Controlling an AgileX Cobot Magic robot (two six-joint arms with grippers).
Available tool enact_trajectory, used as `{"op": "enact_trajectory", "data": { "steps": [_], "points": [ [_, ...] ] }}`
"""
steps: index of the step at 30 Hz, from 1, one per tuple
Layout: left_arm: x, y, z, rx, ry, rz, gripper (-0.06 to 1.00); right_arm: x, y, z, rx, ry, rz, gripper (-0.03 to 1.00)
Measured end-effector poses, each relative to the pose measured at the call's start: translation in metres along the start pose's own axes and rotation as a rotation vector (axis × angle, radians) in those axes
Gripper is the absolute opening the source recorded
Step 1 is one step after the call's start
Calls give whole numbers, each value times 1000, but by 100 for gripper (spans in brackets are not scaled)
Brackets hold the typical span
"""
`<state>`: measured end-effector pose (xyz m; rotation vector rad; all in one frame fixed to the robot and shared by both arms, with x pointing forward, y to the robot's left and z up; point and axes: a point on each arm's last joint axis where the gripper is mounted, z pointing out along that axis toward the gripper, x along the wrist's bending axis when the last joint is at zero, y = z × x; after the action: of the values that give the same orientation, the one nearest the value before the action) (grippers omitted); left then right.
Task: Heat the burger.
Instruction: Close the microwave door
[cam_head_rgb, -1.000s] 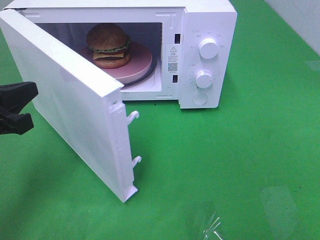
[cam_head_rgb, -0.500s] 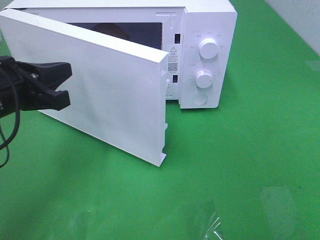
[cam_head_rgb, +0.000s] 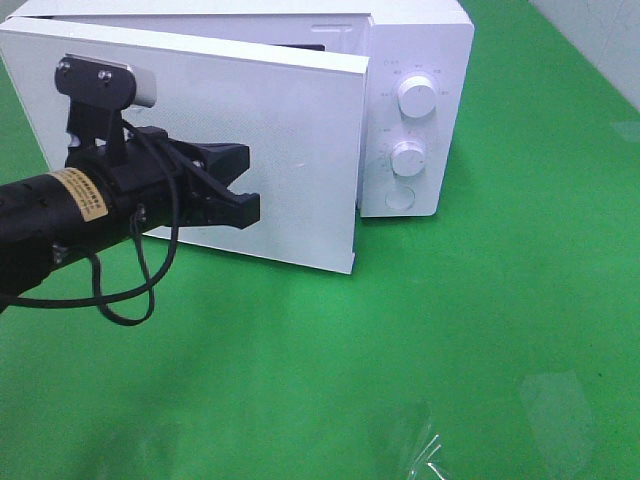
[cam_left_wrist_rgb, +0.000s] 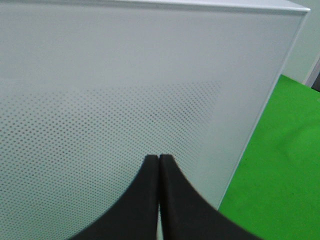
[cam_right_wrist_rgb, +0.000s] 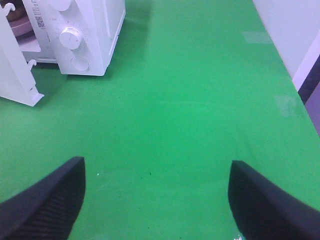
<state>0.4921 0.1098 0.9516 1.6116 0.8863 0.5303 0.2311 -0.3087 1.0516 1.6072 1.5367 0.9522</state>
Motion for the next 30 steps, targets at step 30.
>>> {"op": "enact_trajectory", "data": {
  "steps": [30],
  "points": [
    [-3,25,89,-90,59,-10,0,0,0,0,0,0,0,76]
  ]
}}
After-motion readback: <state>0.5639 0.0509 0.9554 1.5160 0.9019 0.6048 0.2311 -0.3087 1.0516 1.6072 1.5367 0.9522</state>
